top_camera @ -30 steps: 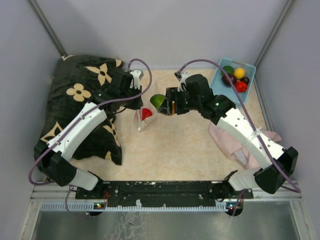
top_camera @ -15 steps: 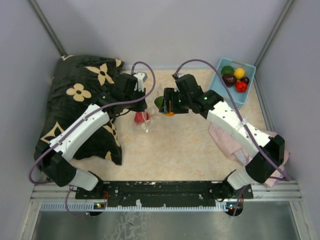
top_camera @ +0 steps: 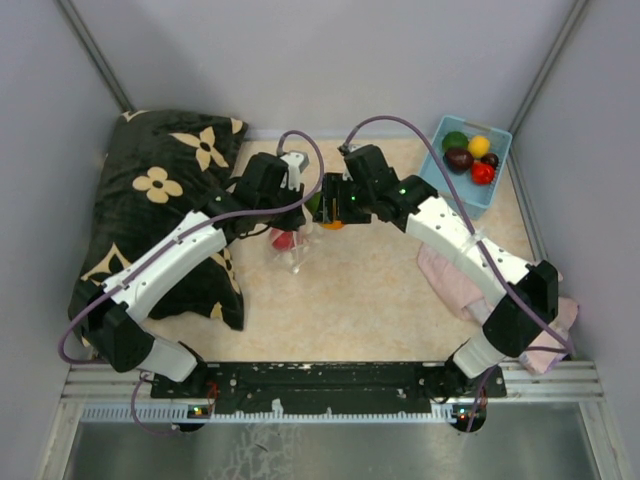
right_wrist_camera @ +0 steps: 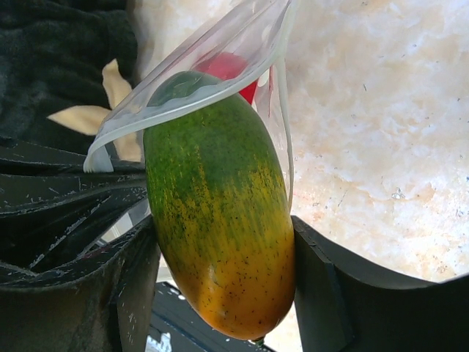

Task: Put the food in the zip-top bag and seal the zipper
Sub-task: Place the fake fruit in the zipper food storage bag.

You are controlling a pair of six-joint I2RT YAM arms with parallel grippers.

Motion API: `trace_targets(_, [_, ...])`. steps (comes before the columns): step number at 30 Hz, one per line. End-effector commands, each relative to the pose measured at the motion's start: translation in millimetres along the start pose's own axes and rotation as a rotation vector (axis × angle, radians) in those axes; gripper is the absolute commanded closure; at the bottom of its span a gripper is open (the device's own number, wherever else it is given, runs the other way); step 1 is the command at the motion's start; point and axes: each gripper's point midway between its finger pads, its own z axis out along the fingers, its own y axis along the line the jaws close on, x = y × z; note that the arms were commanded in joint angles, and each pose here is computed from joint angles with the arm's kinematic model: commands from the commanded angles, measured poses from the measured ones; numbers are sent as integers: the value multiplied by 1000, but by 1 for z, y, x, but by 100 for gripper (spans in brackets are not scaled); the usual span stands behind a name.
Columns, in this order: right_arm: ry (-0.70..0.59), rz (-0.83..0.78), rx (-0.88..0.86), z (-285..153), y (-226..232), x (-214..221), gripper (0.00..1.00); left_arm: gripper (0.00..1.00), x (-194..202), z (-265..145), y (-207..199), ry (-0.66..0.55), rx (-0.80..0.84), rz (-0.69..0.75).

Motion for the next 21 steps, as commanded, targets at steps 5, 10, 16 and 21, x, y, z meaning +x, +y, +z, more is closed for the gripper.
trace_targets(5, [-53,5,-37,6,17,-20,70,100,-1,2,-14,-1,65,-4])
trace_targets(10, [-33,-12,16,14,7,-17,64,100,-5,-3,-19,-28,98,-7])
trace_targets(16, [-32,-27,-12,17,10,-16,48,100,-3,-2,-30,-22,164,-20])
trace_targets(21, [-24,-43,-36,16,14,-14,41,100,-3,-4,-35,-27,197,-32])
